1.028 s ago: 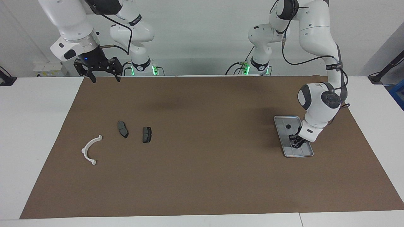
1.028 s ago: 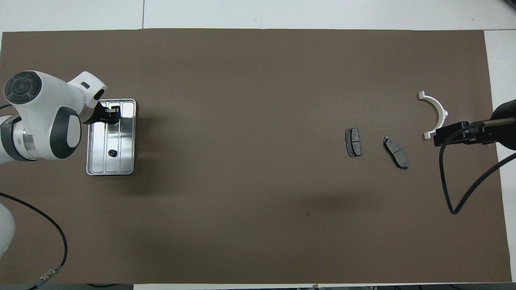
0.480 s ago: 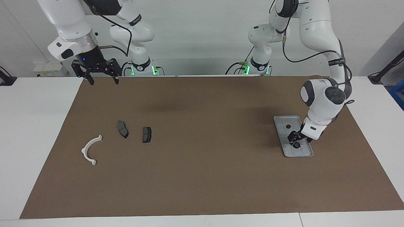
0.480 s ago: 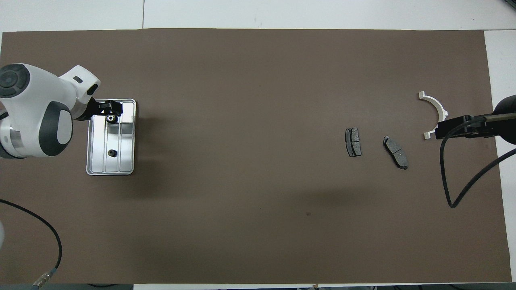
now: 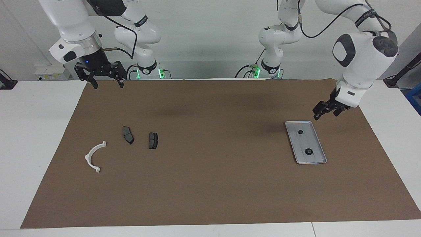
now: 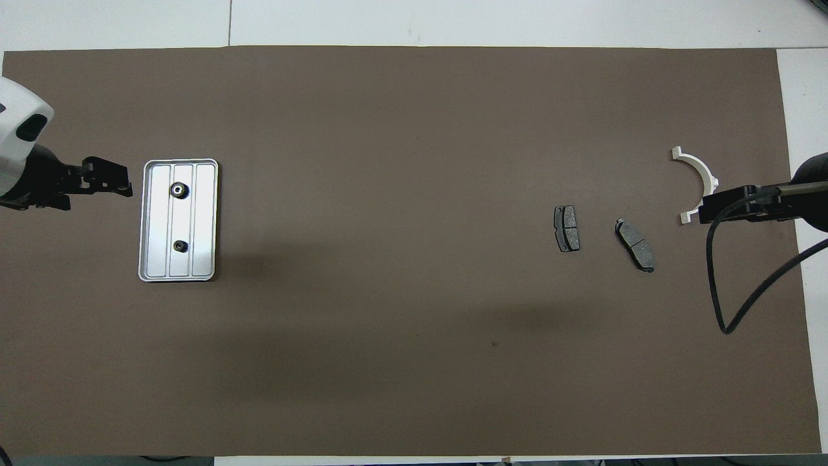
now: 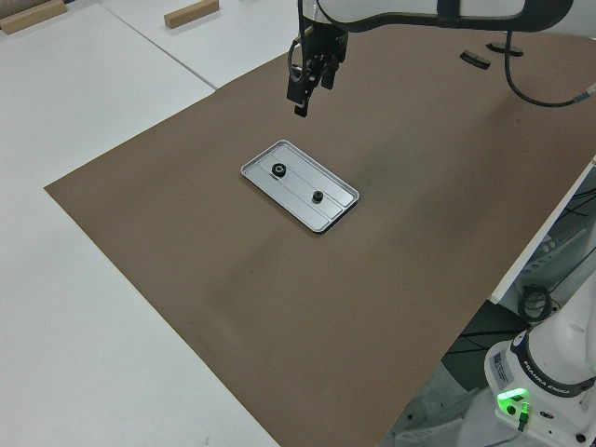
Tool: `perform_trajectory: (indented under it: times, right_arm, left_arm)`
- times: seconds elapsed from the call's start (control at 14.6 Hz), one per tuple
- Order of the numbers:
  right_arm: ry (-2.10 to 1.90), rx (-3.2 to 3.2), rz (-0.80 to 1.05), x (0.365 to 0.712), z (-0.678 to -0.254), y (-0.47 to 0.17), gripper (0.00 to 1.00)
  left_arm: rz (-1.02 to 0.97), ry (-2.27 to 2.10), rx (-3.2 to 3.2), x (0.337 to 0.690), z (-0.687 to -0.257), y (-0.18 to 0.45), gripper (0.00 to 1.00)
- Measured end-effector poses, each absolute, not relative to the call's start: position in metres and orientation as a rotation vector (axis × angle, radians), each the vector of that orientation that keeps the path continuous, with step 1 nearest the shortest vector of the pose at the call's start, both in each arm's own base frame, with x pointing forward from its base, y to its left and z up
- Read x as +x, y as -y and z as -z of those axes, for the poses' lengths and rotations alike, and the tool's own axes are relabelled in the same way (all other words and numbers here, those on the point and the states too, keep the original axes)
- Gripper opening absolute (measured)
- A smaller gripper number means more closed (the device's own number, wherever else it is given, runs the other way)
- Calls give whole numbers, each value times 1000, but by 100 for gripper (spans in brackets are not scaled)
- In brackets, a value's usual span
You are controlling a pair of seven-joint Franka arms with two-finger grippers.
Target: Pick bearing gear from pile to tray
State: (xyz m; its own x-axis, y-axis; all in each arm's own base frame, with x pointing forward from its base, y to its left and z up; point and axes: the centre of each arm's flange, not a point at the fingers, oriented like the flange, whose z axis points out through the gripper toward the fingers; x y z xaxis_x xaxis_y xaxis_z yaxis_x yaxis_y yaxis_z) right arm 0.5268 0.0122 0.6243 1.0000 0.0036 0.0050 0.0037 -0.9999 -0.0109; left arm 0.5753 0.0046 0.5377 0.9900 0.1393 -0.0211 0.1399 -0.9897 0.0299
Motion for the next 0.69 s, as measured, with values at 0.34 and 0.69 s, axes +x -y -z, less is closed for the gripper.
perform_trajectory:
  times: [0.34, 0.69]
  right_arm:
    - [6, -3131, 8, 527, -624, -12, 100]
    - [6, -3131, 8, 527, -624, -12, 100]
  left_arm:
    - [55, -199, 3113, 559, -577, -3, 100]
    - [10, -76, 3140, 559, -593, 38, 100]
